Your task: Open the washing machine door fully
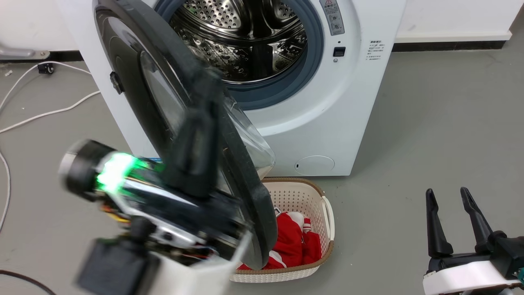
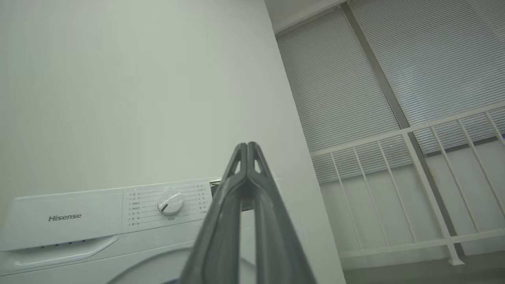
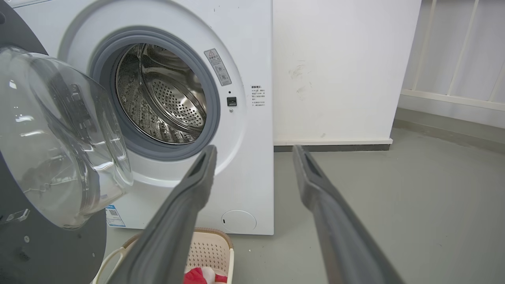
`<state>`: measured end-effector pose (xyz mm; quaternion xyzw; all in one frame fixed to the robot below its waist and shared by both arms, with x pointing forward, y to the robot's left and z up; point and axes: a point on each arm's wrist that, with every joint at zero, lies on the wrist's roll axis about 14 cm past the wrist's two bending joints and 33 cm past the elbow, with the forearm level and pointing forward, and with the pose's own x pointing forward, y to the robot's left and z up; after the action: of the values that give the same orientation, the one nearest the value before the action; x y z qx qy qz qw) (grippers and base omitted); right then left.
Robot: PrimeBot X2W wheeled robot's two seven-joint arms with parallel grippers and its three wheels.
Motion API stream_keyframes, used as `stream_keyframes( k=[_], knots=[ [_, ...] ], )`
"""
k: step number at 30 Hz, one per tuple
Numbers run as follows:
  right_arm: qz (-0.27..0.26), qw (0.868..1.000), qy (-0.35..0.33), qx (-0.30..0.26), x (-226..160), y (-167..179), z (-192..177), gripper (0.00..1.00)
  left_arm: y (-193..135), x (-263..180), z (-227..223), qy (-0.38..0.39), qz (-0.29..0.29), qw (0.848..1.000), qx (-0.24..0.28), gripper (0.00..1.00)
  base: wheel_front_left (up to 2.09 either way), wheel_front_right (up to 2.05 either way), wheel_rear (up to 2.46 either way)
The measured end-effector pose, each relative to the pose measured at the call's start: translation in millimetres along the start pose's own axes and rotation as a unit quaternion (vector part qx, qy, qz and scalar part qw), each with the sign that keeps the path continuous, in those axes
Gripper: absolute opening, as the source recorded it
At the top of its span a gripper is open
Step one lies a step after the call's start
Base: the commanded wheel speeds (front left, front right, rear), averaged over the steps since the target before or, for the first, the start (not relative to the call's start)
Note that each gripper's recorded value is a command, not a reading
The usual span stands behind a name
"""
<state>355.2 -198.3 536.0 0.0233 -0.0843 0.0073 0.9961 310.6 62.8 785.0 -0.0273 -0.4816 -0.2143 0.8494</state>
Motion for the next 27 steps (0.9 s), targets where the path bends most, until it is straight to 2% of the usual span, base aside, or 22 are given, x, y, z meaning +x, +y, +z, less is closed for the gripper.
stream_keyframes(
  k=[4, 7, 12, 18, 24, 27],
  knots=[
    [-0.004, 1.000, 0.002, 0.002, -1, -3, -1, 1.00, -33, -20, -39, 0.078, -0.029, 0.994, -0.065, 0.00, 0.00, 0.00, 0.00],
    [-0.006, 1.000, 0.004, 0.004, -2, -3, -2, 1.00, -56, -41, -70, 0.152, -0.046, 0.982, -0.103, 0.00, 0.00, 0.00, 0.00],
    [-0.006, 1.000, 0.011, 0.008, -2, -3, -7, 1.00, -87, -95, -120, 0.294, -0.060, 0.941, -0.156, 0.00, 0.00, 0.00, 0.00],
    [-0.002, 1.000, 0.016, 0.016, 3, 0, -11, 1.00, -100, -151, -156, 0.408, -0.047, 0.895, -0.173, 0.00, 0.00, 0.00, 0.00],
    [0.006, 0.999, 0.023, 0.025, 4, 6, -17, 1.00, -91, -174, -176, 0.441, -0.021, 0.883, -0.160, 0.00, 0.00, 0.00, 0.00],
    [0.008, 0.999, 0.024, 0.026, 5, 8, -18, 1.00, -87, -171, -182, 0.431, -0.014, 0.889, -0.155, 0.00, 0.00, 0.00, 0.00]
  ],
)
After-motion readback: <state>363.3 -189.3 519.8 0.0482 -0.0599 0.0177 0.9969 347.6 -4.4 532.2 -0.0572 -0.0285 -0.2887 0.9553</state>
